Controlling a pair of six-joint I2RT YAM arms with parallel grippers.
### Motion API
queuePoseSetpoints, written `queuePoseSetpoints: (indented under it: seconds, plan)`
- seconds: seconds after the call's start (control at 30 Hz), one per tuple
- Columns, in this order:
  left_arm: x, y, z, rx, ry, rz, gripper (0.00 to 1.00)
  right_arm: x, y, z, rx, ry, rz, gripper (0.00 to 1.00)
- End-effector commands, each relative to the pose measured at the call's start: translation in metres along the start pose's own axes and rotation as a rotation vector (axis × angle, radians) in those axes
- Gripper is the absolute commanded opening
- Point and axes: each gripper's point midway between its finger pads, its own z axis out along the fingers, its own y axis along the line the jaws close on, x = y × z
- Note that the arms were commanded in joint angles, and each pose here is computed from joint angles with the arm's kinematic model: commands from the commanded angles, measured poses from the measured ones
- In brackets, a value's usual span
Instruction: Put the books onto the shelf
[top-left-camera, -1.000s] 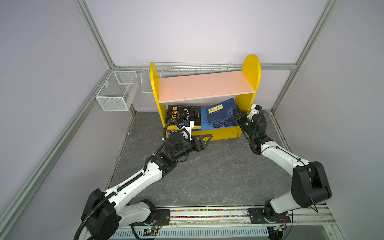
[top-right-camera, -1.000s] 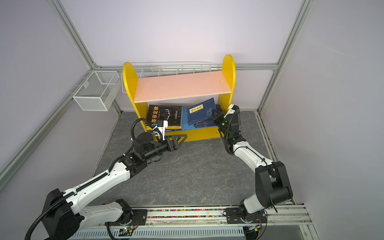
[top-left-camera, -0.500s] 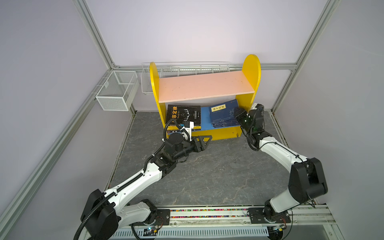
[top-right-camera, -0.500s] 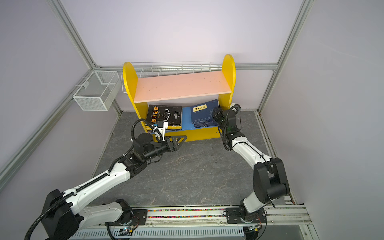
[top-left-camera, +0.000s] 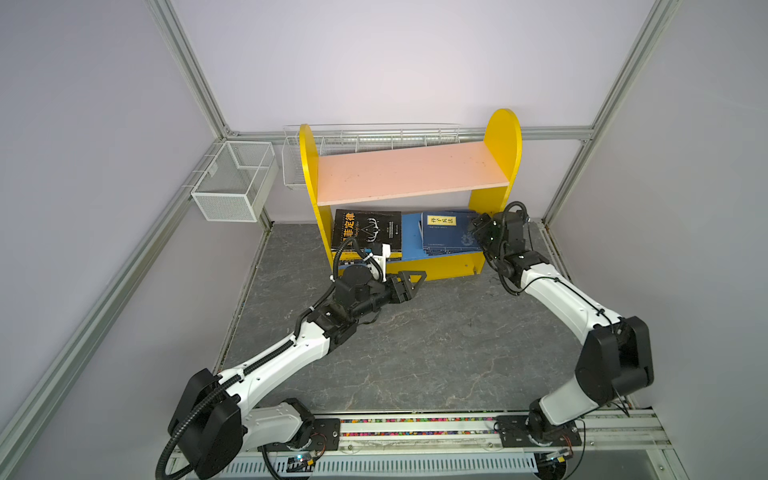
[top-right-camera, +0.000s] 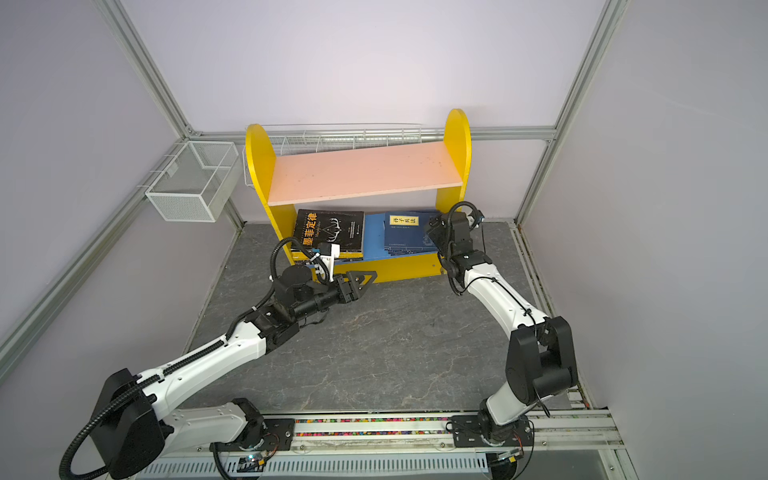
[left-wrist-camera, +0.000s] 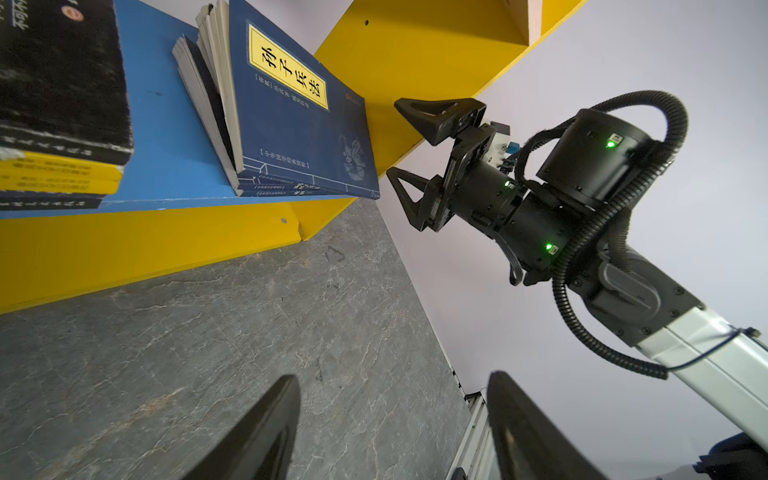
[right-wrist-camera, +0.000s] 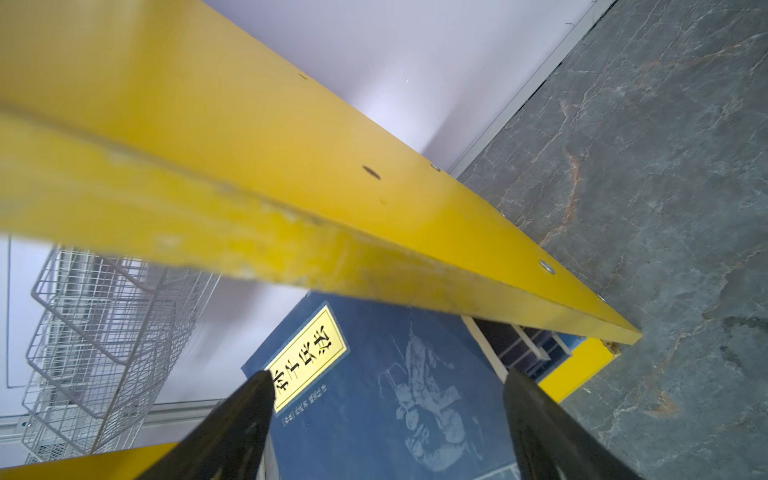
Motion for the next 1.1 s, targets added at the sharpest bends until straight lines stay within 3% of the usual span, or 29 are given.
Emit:
queuePoseSetpoints:
  seconds: [0.0, 0.17, 0.33, 0.47, 0.57, 0.63, 0.7, 1.07]
  plan:
    - [-0.005, -0.009, 0.001, 0.031, -0.011, -0.001, 0.72, 0.006, -0.028, 0.002, 0.122, 0.033, 0.0, 0.89]
    - [-0.006, -0.009, 0.0, 0.027, -0.012, 0.006, 0.72, 0.009, -0.034, -0.009, 0.125, 0.064, -0.067, 0.87]
    - [-0.004, 0.014, 0.001, -0.077, -0.02, -0.012, 0.72, 0.028, -0.035, -0.043, 0.091, 0.147, -0.232, 0.72]
    - [0.001, 0.058, -0.001, -0.291, -0.037, -0.038, 0.73, 0.057, -0.048, -0.062, 0.097, 0.257, -0.341, 0.46]
    - [0.007, 0.077, -0.003, -0.362, -0.043, -0.067, 0.73, 0.081, -0.052, -0.063, 0.092, 0.354, -0.38, 0.19]
    - [0.01, 0.083, -0.003, -0.376, -0.048, -0.087, 0.73, 0.095, -0.053, -0.06, 0.096, 0.4, -0.403, 0.1]
    - [0.011, 0.085, -0.004, -0.38, -0.053, -0.098, 0.73, 0.105, -0.051, -0.054, 0.1, 0.428, -0.422, 0.06]
    - [0.01, 0.082, -0.014, -0.386, -0.062, -0.094, 0.73, 0.116, -0.033, -0.011, 0.119, 0.462, -0.447, 0.06]
